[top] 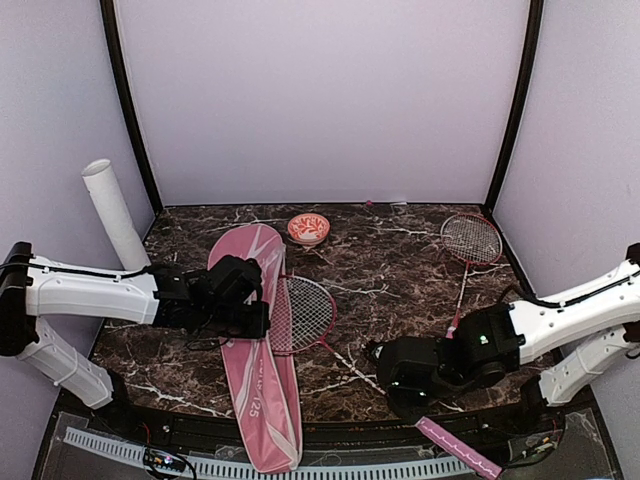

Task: Pack up the badminton gear
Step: Pick up the racket bag from the center of the board, then place the racket in the racket bag.

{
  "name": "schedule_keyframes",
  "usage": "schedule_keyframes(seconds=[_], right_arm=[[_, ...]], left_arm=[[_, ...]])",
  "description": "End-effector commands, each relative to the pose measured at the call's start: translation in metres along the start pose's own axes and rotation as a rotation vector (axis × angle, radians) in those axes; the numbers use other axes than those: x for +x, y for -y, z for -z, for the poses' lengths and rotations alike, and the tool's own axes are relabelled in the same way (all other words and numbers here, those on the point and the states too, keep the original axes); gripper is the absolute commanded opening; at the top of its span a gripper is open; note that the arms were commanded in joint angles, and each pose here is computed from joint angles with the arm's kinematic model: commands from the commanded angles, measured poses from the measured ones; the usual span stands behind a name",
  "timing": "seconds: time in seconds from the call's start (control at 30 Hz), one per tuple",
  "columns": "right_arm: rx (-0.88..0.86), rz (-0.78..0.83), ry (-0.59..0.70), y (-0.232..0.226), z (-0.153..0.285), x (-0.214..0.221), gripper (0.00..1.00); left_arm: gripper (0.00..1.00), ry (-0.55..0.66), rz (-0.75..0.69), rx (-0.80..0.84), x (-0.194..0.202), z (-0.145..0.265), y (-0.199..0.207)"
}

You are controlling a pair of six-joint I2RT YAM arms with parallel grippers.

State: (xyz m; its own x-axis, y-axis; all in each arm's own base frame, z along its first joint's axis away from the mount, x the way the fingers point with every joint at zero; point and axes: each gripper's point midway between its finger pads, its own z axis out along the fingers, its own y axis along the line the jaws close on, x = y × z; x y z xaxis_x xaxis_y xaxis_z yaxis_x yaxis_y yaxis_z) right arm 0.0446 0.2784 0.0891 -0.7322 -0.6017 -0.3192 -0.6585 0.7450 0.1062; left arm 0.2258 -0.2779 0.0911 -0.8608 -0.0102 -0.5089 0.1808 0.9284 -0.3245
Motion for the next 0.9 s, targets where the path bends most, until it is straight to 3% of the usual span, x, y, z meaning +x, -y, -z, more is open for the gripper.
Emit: schedule_keyframes(seconds=[0.0, 0.5, 0.87], right_arm=[[-0.054, 0.023, 0.072, -0.03, 0.0, -0.031, 0.0], [-0.127, -0.168, 0.12, -0.065, -0.033, -0.12, 0.0], [-0.118, -0.278, 0.153, -0.076, -0.057, -0.155, 0.0]], left_arm=[[0.0, 0.031, -0.013, 0.079, -0.008, 0.007, 0.012], [0.0, 0.008, -0.044, 0.143, -0.001, 0.0, 0.023], [0.0, -0.004, -0.058, 0.171, 0.003, -0.003, 0.027]])
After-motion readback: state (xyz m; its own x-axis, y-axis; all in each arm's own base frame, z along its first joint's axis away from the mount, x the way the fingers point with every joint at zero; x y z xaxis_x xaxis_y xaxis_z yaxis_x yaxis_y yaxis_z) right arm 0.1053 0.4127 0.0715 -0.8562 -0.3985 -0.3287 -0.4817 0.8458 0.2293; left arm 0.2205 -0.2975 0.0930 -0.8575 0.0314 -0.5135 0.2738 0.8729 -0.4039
